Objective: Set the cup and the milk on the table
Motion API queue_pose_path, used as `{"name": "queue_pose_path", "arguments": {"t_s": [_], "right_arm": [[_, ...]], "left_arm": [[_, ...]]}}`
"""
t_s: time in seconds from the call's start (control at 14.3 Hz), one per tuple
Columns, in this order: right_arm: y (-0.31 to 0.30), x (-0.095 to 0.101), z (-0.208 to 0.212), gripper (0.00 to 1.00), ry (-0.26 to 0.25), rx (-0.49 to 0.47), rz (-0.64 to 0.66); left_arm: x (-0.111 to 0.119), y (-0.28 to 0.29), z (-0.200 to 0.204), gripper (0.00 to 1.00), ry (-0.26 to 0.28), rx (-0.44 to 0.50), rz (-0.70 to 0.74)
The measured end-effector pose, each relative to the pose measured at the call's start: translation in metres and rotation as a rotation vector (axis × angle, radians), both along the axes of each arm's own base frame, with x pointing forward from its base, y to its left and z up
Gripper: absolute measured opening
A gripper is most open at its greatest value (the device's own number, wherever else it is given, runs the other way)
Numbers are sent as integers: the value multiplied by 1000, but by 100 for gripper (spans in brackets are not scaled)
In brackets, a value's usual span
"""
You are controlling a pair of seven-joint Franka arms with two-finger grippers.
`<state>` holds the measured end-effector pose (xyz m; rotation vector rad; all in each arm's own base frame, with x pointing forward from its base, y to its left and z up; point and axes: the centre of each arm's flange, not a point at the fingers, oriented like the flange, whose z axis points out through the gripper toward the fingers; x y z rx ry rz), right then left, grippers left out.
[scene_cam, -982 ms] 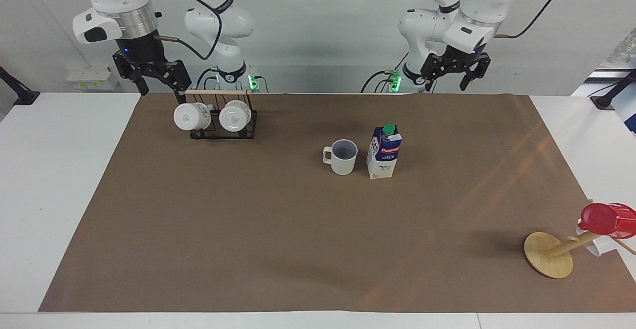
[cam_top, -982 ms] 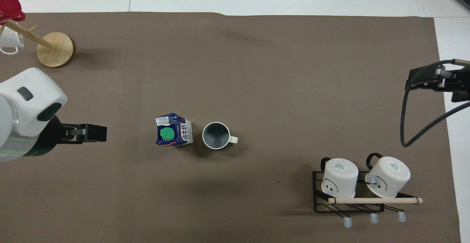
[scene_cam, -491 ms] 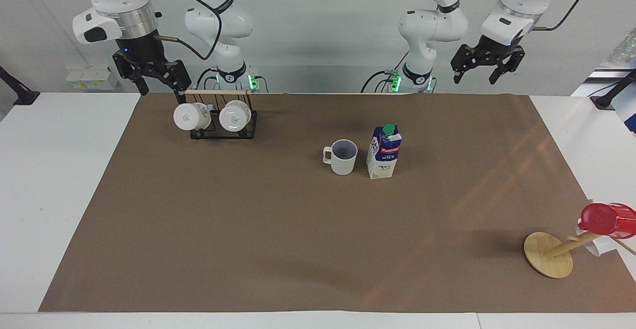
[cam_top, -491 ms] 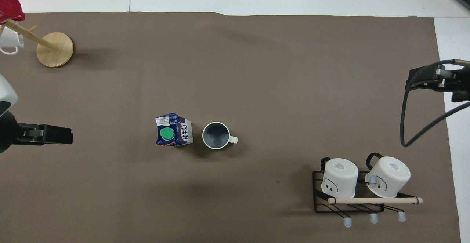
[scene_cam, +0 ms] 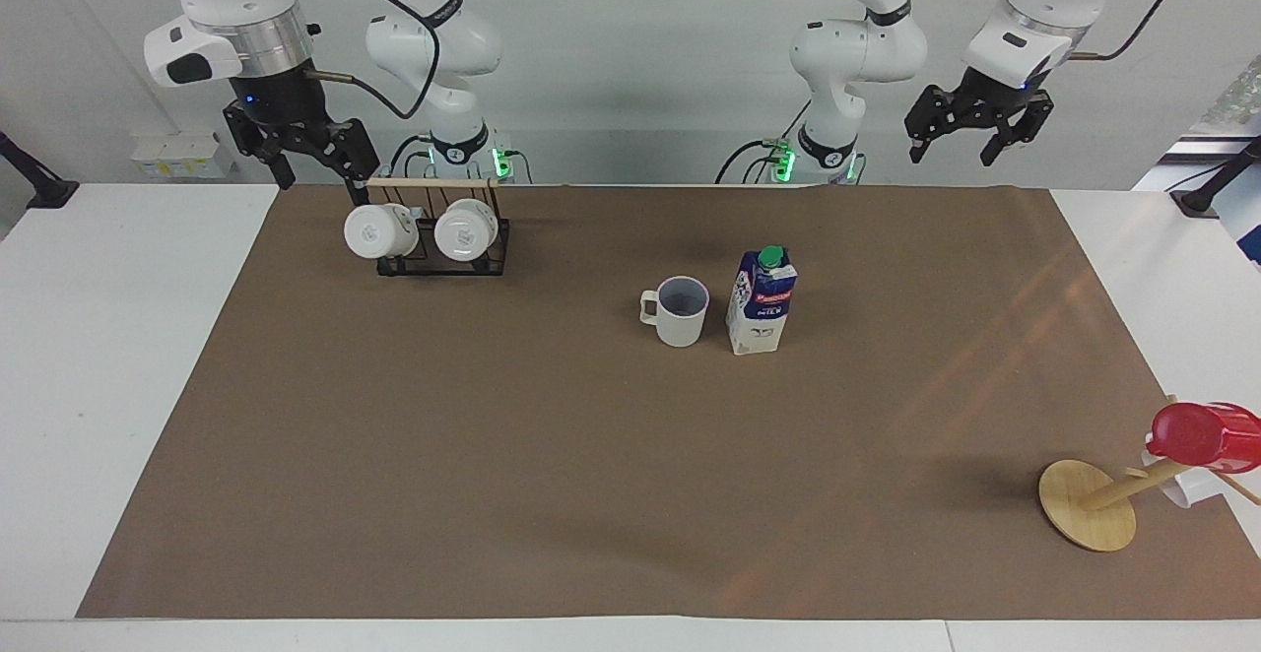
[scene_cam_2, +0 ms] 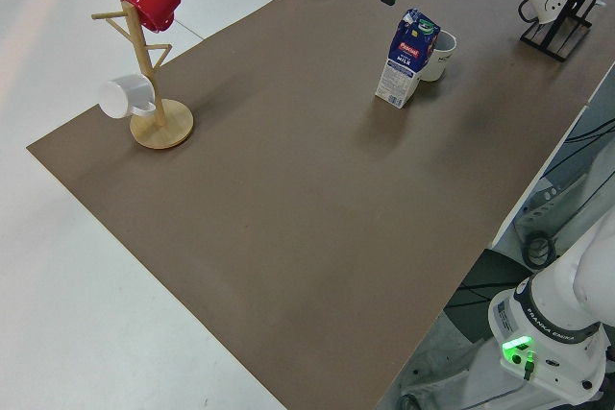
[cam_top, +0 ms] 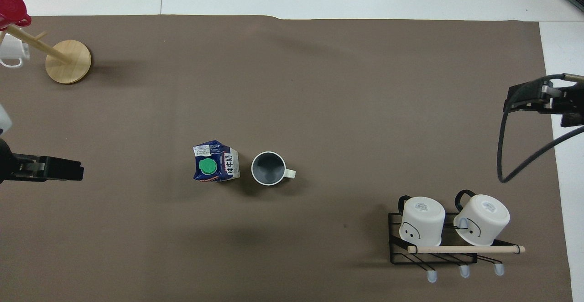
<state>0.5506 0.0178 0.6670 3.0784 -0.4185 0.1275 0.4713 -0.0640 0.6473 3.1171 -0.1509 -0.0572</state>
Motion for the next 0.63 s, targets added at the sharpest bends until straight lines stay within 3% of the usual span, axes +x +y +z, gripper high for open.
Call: {"name": "queue_pose_path", "arguments": {"t_s": [0.63], "right_arm": [[0,0,0,100,0,0,0]], "left_arm": [[0,1,0,100,-1,-1,-16]]}}
